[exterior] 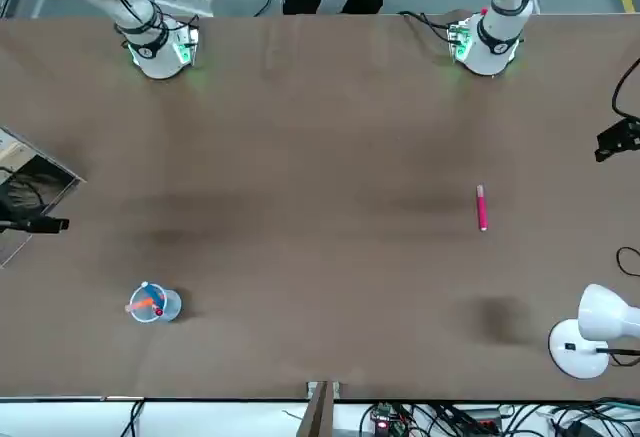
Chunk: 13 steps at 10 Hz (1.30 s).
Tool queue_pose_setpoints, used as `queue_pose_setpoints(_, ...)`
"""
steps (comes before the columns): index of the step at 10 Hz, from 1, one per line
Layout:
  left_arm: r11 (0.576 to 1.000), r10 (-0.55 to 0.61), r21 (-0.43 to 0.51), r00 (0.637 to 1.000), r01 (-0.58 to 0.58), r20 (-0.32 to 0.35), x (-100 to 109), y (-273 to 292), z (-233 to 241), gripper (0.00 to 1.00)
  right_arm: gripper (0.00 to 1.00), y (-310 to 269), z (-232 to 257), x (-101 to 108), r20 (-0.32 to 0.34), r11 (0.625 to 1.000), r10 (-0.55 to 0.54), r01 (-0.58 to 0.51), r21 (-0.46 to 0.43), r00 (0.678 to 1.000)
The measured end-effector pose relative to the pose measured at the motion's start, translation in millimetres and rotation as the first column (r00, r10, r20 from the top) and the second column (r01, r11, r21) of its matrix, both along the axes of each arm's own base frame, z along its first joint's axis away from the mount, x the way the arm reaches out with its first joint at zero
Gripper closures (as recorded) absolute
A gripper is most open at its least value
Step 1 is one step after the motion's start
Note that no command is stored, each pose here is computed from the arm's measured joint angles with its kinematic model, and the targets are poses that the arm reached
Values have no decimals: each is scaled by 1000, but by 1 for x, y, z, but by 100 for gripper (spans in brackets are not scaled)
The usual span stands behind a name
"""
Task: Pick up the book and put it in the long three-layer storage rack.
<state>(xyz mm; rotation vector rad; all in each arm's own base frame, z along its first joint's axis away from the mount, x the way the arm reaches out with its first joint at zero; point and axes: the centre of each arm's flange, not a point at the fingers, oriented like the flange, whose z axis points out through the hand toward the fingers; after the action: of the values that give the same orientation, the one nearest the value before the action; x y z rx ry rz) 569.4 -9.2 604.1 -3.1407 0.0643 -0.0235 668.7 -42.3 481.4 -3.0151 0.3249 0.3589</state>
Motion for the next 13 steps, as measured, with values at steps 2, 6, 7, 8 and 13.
queue_pose_setpoints(2, 1000, 0, 0, 1000, 0, 1, 0, 0, 1, 0, 0, 14, 28, -11, 40, 999, 37, -36, -24, 999)
queue_pose_setpoints(6, 1000, 0, -2, 1000, 0, 29, 1, 0, 14, 0, 0, 25, 70, -36, 88, 997, 75, -72, -34, 993)
queue_pose_setpoints(7, 1000, 2, -4, 999, -2, 37, 1, 0, 18, 0, 0, 23, 72, -41, 85, 996, 78, -74, -40, 993)
queue_pose_setpoints(8, 1000, 6, -6, 999, -6, 43, 1, 0, 21, 0, 0, 21, 72, -45, 80, 996, 81, -77, -52, 993)
queue_pose_setpoints(13, 999, 35, -8, 998, -35, 58, 1, 0, 29, 0, 0, 15, 87, -57, 111, 987, 158, -152, -59, 981)
